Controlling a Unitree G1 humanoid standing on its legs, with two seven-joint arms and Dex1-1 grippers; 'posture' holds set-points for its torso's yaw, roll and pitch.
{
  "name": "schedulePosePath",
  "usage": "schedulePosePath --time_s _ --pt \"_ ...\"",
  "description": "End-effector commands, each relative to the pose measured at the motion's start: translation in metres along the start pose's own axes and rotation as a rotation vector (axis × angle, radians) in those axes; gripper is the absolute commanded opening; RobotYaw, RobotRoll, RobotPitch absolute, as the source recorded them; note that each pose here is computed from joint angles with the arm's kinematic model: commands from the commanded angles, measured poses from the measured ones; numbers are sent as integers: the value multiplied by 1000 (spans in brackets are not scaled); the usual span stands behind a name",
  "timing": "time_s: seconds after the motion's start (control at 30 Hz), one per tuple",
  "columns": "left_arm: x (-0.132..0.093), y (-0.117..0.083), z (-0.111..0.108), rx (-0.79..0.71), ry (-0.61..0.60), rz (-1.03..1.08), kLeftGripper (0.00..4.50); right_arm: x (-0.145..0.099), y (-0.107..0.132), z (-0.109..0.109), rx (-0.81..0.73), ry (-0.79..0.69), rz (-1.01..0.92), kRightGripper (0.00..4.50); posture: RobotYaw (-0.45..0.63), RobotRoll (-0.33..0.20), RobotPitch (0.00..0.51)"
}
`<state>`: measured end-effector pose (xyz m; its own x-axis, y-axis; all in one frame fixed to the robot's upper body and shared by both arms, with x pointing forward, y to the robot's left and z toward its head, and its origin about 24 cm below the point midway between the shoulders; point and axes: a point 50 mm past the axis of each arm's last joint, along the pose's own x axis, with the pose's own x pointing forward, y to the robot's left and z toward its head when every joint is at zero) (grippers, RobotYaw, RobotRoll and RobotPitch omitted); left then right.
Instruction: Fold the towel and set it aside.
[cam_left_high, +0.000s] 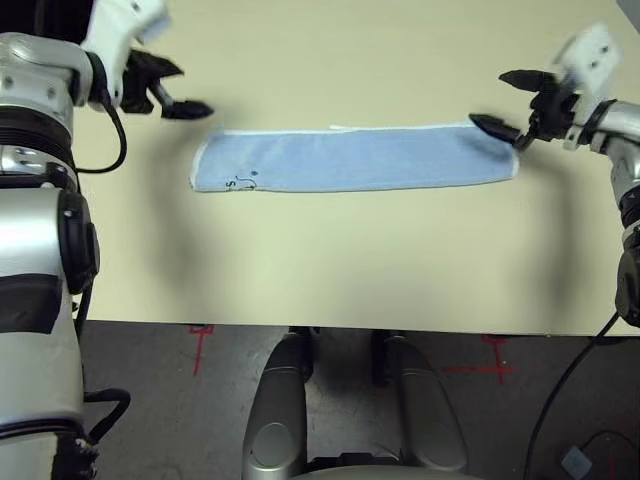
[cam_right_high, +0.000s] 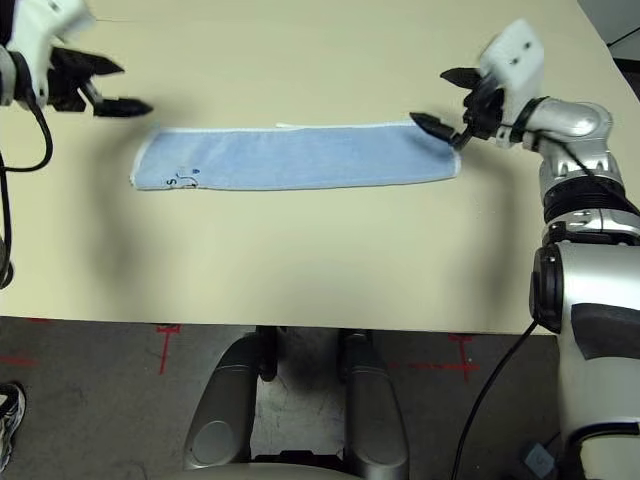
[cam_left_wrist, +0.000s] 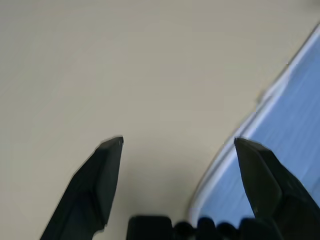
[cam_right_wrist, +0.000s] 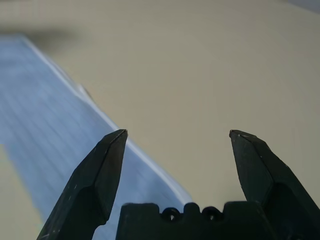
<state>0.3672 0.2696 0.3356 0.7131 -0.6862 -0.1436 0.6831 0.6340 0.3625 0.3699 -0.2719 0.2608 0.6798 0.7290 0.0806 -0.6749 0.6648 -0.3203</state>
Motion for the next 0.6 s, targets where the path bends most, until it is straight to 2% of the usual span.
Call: schedulePosePath --time_s 0.03,0.1,0.4,0.6 --pt "3 -12 -20 -71 -116 -155 4500 -5 5 -16 119 -2 -15 4466 59 0 343" --pt "5 -17 -29 -70 -132 -203 4500 -4 8 -22 142 4 -22 4466 57 0 343" --pt "22 -40 -67 51 -63 -284 4500 16 18 -31 323 -87 -59 4466 49 0 342" --pt "23 -49 -75 105 -71 -362 4500 11 18 -27 448 -88 -34 4466 40 0 348"
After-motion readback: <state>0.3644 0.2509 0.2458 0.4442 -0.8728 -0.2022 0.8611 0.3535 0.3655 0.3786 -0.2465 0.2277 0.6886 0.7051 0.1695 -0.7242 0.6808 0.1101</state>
